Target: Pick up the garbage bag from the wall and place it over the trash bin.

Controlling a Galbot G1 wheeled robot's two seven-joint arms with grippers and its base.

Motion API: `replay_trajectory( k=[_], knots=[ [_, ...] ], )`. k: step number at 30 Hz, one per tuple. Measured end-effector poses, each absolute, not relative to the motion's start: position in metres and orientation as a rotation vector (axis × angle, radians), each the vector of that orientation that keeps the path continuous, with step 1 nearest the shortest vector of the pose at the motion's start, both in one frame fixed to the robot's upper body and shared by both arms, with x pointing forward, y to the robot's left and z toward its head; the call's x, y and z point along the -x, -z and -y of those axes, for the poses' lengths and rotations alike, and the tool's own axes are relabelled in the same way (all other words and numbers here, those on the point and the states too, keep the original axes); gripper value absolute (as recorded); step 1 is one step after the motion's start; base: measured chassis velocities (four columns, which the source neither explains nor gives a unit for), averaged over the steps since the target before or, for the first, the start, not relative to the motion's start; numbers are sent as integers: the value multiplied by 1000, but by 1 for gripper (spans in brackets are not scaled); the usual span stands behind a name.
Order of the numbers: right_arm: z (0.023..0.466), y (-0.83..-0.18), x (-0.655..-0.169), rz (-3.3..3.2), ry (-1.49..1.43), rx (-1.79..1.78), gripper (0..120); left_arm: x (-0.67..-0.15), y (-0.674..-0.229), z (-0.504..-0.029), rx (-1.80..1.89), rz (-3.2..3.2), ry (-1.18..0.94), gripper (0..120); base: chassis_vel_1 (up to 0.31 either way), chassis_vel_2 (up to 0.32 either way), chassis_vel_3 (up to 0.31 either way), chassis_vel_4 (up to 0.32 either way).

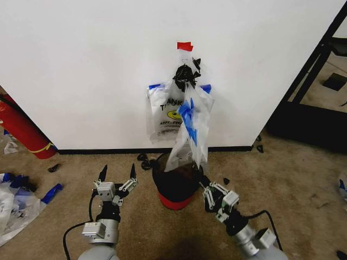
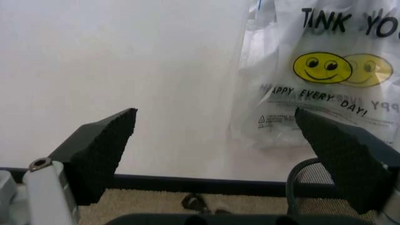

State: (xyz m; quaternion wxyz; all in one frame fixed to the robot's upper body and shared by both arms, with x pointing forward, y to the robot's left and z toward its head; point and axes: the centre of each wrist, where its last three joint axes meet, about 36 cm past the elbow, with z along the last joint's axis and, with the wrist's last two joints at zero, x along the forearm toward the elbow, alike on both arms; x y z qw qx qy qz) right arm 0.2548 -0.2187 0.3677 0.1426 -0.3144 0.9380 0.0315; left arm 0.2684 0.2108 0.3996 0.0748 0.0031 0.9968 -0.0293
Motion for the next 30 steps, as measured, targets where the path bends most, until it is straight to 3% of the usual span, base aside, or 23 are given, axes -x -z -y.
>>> replay_trajectory(
  k=[30],
  knots=[
    [219,-316,-200,-2663,65,849,0,-267,-395,-208,7,-3002,94,100,0,0,0,0]
  ],
)
